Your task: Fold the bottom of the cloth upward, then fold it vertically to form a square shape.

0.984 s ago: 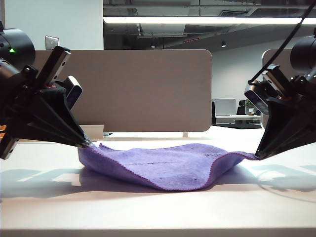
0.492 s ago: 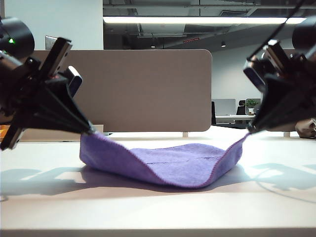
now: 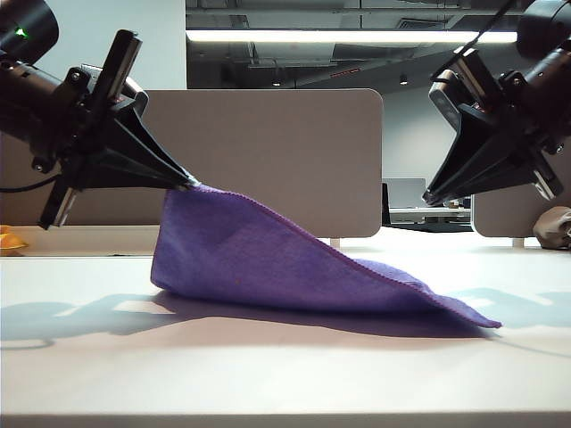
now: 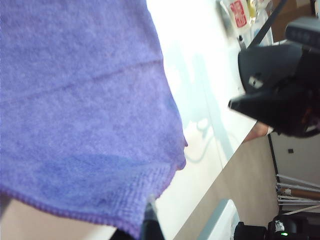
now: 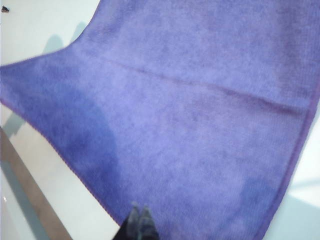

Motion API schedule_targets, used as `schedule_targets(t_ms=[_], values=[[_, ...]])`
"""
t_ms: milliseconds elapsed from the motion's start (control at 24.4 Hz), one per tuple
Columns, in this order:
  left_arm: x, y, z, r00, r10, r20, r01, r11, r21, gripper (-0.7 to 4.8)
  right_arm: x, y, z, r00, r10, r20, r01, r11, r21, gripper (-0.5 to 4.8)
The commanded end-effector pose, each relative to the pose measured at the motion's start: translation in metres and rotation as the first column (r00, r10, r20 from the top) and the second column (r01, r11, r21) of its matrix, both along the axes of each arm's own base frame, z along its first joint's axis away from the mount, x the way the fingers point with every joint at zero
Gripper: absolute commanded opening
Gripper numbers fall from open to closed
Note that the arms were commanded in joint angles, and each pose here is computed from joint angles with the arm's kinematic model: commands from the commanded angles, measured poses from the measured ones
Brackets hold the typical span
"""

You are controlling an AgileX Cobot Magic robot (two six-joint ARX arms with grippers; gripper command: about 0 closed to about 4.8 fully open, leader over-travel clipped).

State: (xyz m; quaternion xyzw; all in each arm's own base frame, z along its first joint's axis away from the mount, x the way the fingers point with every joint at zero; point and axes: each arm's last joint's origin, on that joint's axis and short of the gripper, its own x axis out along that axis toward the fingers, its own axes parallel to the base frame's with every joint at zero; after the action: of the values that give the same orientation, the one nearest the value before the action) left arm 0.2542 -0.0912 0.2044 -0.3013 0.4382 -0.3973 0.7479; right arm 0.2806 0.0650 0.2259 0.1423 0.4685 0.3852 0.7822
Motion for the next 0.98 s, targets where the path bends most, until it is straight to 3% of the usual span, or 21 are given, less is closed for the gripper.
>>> schedule_targets(t_ms=[41, 123, 451, 656, 984], values=[[0.001, 0.000, 0.002, 1.000, 0.003, 0.011, -0.003, 1.000, -0.009, -0.05, -0.002, -0.002, -0.002, 1.000, -0.015, -0.014, 0.014, 0.998, -0.062, 0.78], [0.001, 0.000, 0.002, 1.000, 0.002, 0.012, -0.002, 1.000, -0.011, -0.05, -0.003, -0.003, -0.004, 0.999, -0.040, -0.027, 0.037, 0.993, -0.110, 1.48], [0.001, 0.000, 0.003, 1.000, 0.006, 0.020, -0.006, 1.000, -0.011, -0.05, -0.007, -0.006, -0.025, 0.982, -0.046, -0.182, 0.011, 0.982, -0.186, 2.67], [0.005, 0.000, 0.008, 0.999, 0.046, 0.027, -0.045, 0.998, -0.044, -0.05, -0.006, -0.005, -0.034, 0.973, -0.042, -0.228, 0.000, 0.983, -0.182, 2.66], [0.015, 0.002, 0.026, 0.995, 0.071, 0.063, -0.067, 0.995, -0.067, -0.05, -0.001, -0.004, -0.034, 0.981, -0.035, -0.189, 0.005, 0.988, -0.157, 2.66]])
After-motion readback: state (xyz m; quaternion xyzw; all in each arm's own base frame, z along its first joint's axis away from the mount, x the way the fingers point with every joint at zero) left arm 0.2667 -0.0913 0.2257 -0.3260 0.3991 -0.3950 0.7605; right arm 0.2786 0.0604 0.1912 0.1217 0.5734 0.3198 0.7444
